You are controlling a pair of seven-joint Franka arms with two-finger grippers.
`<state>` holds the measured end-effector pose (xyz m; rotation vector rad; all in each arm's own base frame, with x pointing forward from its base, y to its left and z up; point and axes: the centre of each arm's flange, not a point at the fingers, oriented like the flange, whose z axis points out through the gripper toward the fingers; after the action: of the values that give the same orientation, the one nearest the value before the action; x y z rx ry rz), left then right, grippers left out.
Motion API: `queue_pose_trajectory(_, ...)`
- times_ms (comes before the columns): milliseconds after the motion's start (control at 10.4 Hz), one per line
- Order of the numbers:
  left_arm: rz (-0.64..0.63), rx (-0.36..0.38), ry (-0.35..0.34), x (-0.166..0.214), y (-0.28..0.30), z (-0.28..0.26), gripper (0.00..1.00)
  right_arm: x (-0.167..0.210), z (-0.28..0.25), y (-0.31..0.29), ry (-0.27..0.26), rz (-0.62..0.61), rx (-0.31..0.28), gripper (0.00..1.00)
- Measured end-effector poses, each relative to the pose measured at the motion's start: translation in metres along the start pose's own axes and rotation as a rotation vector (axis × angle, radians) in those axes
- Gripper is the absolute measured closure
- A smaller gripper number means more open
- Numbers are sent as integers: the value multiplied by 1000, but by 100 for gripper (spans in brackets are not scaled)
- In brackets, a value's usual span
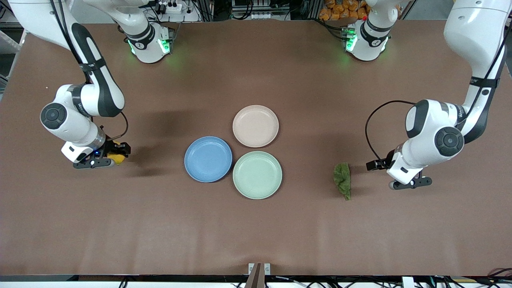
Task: Pick lemon and lettuce from blue and beige plates
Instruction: 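Lower the lettuce with the left gripper while the right gripper lowers the lemon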
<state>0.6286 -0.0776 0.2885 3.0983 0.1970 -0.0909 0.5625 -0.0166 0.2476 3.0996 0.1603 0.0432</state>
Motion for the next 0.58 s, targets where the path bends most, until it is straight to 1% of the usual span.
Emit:
queue_pose_trajectory(386, 35, -8, 22, -8, 20, -15, 0, -4, 36, -2, -6, -2, 1, 38)
queue_pose_trajectory(579, 55, 17, 41, -9, 21, -22, 0, -5, 51, -2, -4, -2, 1, 38)
